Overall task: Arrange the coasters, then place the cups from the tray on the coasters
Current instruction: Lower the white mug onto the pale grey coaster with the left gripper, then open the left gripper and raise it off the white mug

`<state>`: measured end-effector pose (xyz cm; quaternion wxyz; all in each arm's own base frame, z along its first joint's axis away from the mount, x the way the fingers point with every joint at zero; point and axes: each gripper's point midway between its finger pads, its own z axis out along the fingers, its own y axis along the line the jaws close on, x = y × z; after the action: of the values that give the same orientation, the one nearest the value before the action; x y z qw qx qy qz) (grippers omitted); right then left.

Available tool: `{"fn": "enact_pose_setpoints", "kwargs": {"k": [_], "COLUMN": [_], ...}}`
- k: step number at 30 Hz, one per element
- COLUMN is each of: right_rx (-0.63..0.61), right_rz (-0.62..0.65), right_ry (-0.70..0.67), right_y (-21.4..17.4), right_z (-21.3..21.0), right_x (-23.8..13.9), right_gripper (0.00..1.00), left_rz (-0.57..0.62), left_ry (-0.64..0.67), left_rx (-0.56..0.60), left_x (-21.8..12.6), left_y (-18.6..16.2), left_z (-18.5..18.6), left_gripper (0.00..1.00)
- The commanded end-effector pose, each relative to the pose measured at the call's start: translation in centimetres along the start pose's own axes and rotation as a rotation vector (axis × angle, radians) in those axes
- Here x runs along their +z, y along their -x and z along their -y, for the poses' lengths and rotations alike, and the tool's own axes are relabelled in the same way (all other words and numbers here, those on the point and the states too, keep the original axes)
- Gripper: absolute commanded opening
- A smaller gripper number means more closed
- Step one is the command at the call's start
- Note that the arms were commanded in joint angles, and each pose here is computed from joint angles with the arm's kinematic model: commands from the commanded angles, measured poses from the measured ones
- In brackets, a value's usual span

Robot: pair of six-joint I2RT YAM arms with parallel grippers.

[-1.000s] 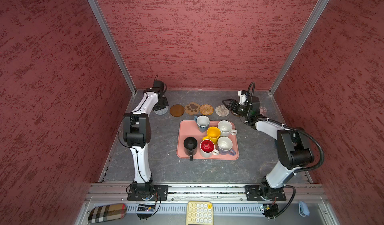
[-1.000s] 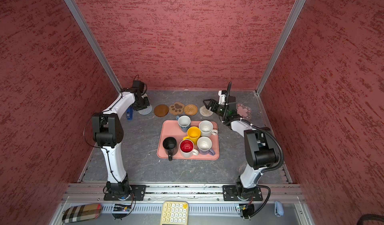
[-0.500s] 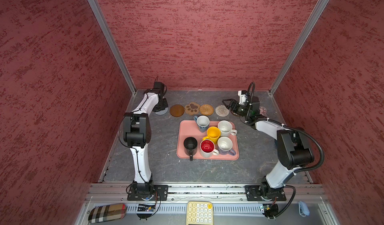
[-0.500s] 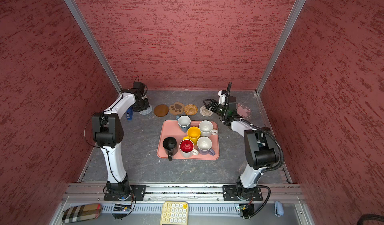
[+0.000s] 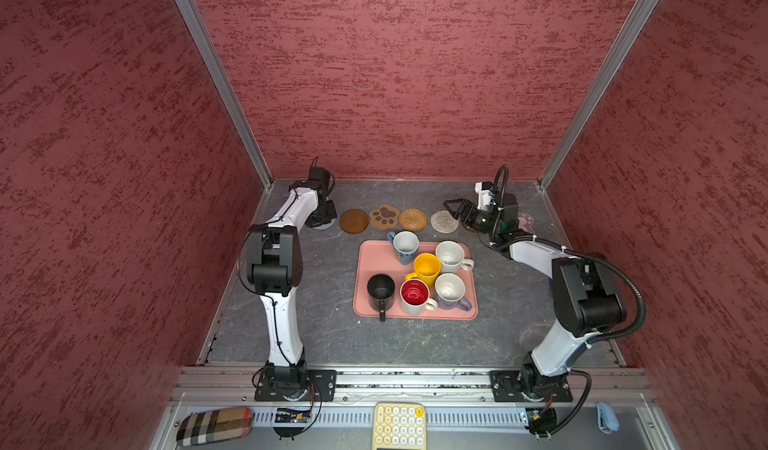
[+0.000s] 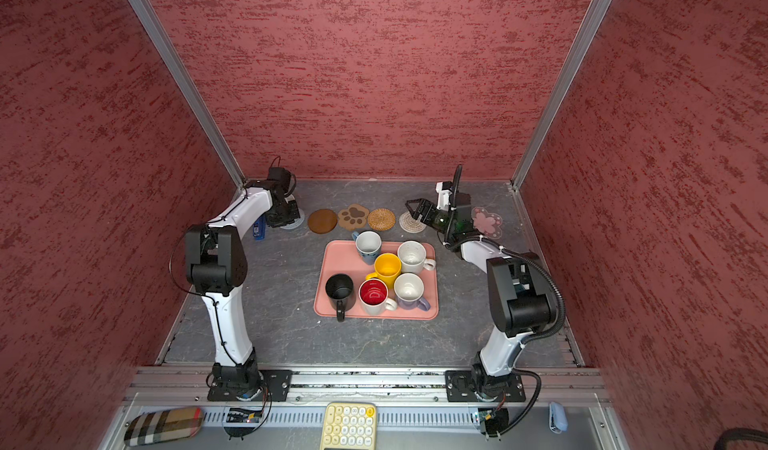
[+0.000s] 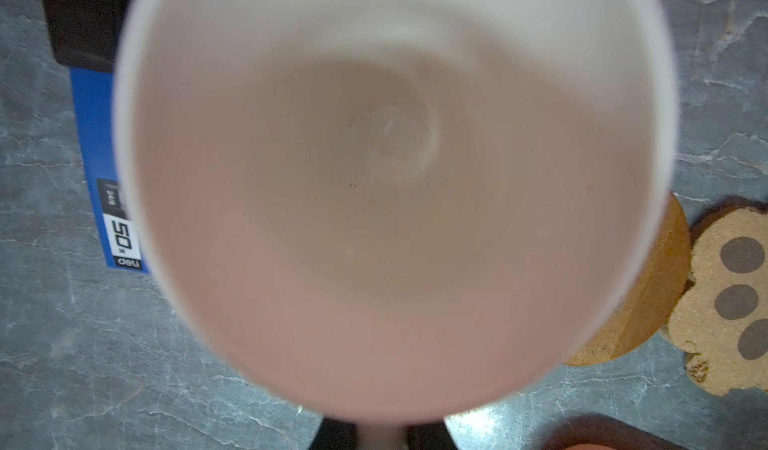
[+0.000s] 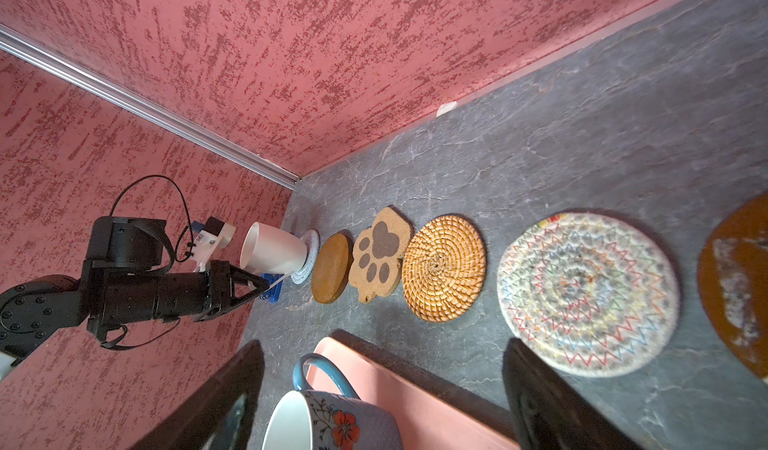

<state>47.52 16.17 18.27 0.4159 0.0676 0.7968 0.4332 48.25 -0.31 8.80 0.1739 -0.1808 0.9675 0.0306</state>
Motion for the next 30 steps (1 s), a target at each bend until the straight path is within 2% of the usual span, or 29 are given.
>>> {"fn": "enact_pose_setpoints", "kwargs": {"k": [1,6,13,19,22,24,27,30], "right_rx": [-0.021,-0.019,-0.024,-0.026,-0.027,-0.032,-0.046,-0.064], "right_rz": [0.021,0.020,0.022,0.024,0.025,0.029,0.038,0.044], "right_ry": [0.038,0.039,0.042,0.043,0.043,0.042,0.029,0.003], "right_y": [0.9,0.9,1.0,1.0,1.1,1.2,1.4,1.7], "right_z": [-1.1,-1.0,-1.3,-1.4,-1.5,-1.6,-1.6,-1.7], "right_x": [0.3,0.4,0.2,0.1,0.1,-0.1,-0.3,-0.7], "right_gripper": [0.91,0.91,0.91,0.91,0.91,0.91,0.91,0.91], "left_rz": [0.103,0.107,0.099,0.096,0.103,0.120,0.159,0.188], "left_ry": [-0.013,-0.007,0.001,0.002,0.001,0.003,0.000,-0.012], "left_rx": [-0.016,-0.015,-0.016,-0.018,-0.020,-0.017,-0.008,-0.003], "left_x": [-2.0,-2.1,-1.8,-1.7,-2.1,-2.7,-4.3,-6.1], "left_y": [2.2,2.3,2.0,1.9,2.0,2.2,2.5,2.8], "left_z": [0.3,0.2,0.0,0.0,-0.1,-0.1,0.0,0.0], "left_gripper": [0.00,0.00,0.34,0.44,0.56,0.71,0.85,0.90]}}
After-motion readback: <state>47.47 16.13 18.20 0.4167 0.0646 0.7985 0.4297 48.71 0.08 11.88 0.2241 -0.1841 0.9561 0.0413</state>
